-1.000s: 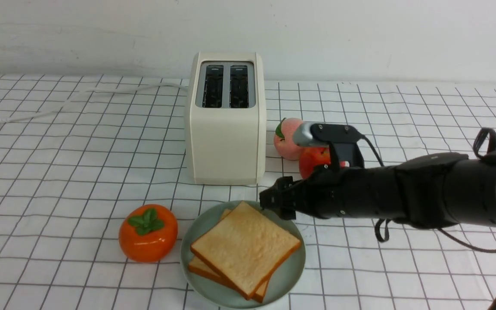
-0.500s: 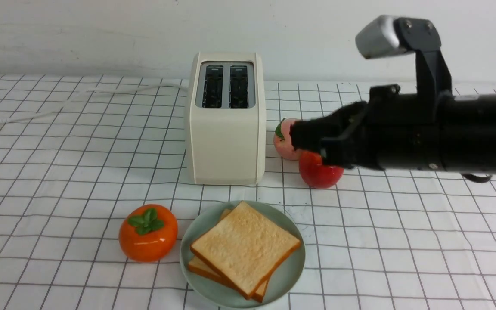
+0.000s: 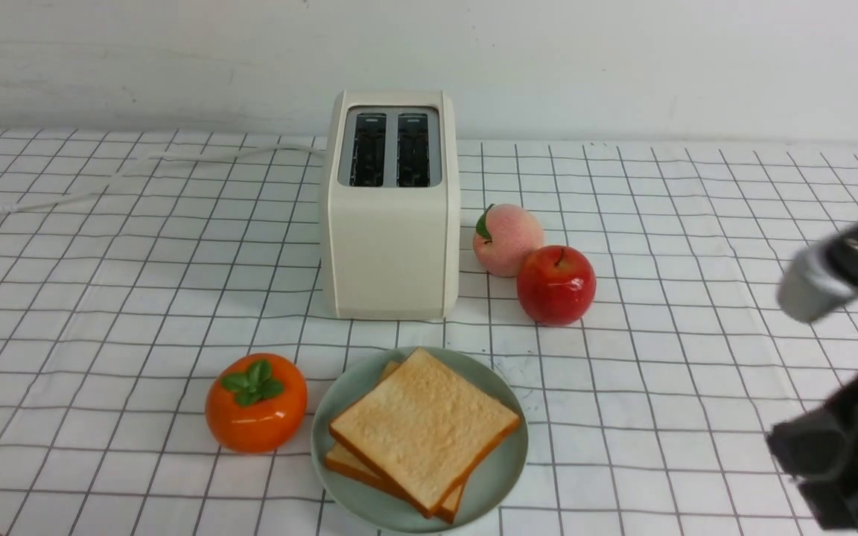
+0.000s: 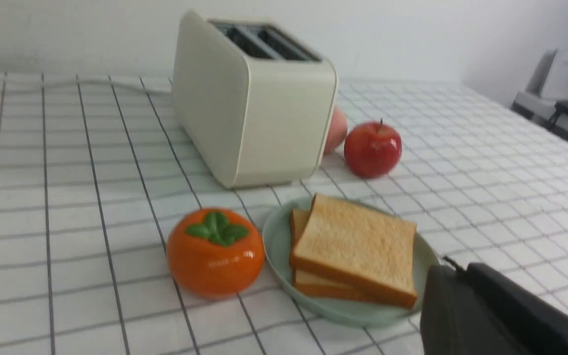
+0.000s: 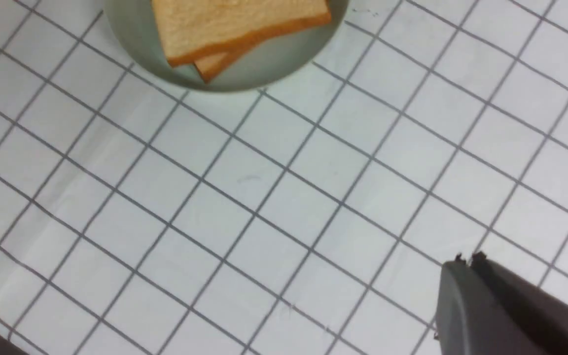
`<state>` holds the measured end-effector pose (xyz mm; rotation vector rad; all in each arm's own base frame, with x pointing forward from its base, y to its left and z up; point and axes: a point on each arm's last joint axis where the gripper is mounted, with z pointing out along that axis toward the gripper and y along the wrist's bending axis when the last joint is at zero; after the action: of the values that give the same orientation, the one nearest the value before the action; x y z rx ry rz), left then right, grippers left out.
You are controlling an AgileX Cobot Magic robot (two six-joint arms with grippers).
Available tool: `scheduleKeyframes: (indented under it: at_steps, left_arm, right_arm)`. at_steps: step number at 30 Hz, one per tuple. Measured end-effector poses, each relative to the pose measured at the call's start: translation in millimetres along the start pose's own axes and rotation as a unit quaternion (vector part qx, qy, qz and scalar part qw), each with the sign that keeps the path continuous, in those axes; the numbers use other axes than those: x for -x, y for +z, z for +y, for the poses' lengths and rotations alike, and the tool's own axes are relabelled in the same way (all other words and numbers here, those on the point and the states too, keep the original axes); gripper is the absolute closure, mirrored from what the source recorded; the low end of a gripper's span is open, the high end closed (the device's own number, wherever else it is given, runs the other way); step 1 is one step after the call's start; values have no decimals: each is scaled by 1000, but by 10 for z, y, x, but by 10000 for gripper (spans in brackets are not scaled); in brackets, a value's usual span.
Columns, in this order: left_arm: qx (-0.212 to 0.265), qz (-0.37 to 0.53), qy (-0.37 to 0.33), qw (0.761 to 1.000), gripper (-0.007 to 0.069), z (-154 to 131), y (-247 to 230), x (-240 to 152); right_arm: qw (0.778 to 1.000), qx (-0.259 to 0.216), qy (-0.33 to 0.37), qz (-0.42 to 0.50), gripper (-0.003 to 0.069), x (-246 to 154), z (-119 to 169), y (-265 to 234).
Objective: Take toasted bread from bread machine on white checkered table place on plate.
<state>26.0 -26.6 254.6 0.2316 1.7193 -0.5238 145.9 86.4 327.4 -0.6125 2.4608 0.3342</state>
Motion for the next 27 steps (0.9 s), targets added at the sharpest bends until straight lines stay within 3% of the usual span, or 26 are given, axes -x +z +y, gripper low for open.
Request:
scheduleKeyframes:
  at_steps: [8, 18, 23, 27]
  left_arm:
    - [-6, 40, -1, 999, 599, -10, 1, -79]
    - [-7, 43, -1, 999, 587, -11, 0, -84]
    - [-7, 43, -1, 999, 586, -11, 0, -84]
    - [-7, 43, -1, 999, 582, -11, 0, -84]
  right_arm:
    - [1000, -2, -7, -20, 655, -401, 13, -257]
    - [1000, -7, -14, -17, 645, -542, 16, -403]
    - [997, -57, -31, -29, 648, -583, -75, -466]
    - [984, -125, 12, -123, 673, -760, -213, -550]
